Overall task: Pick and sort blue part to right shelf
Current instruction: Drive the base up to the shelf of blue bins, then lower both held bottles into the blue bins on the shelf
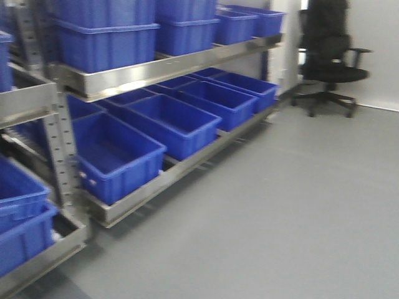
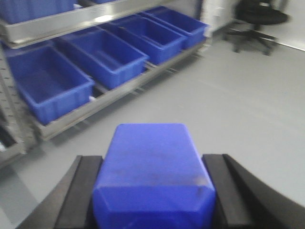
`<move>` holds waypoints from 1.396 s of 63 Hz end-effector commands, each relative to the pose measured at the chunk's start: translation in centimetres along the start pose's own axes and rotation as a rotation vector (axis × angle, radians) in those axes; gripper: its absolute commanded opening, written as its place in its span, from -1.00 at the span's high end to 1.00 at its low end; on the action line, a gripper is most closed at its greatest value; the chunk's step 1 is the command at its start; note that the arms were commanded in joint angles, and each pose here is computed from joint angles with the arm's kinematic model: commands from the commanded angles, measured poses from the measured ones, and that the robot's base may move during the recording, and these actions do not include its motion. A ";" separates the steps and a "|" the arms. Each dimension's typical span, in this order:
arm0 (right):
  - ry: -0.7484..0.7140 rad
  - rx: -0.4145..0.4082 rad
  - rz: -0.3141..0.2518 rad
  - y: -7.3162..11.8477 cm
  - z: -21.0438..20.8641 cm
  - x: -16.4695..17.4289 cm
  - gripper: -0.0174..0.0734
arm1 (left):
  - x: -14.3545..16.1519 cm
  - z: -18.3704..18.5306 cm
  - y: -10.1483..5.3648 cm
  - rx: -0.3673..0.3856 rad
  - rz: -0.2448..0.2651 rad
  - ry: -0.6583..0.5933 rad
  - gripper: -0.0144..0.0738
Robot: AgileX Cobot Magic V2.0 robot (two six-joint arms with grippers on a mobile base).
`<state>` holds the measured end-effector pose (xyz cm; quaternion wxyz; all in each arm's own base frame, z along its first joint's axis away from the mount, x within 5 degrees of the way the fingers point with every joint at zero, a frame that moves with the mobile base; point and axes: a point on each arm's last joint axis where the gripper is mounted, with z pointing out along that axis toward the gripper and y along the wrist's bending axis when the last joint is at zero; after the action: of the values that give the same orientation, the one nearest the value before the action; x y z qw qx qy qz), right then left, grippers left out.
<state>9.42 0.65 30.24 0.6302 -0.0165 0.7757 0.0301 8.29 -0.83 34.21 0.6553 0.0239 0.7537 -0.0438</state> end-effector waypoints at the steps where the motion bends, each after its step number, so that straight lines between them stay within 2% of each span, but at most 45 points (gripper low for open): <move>1: -0.123 0.004 -0.011 0.0 -0.3 -1.8 -0.21 | -1.7 -0.2 0.0 0.002 -0.004 -0.111 -0.03; 88: -0.123 0.004 -0.011 0.0 -0.3 -1.8 -0.21 | -1.7 -0.2 0.0 0.002 -0.004 -0.111 -0.03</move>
<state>9.42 0.65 30.24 0.6302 -0.0165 0.7757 0.0301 8.29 -0.83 34.21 0.6553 0.0239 0.7537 -0.0438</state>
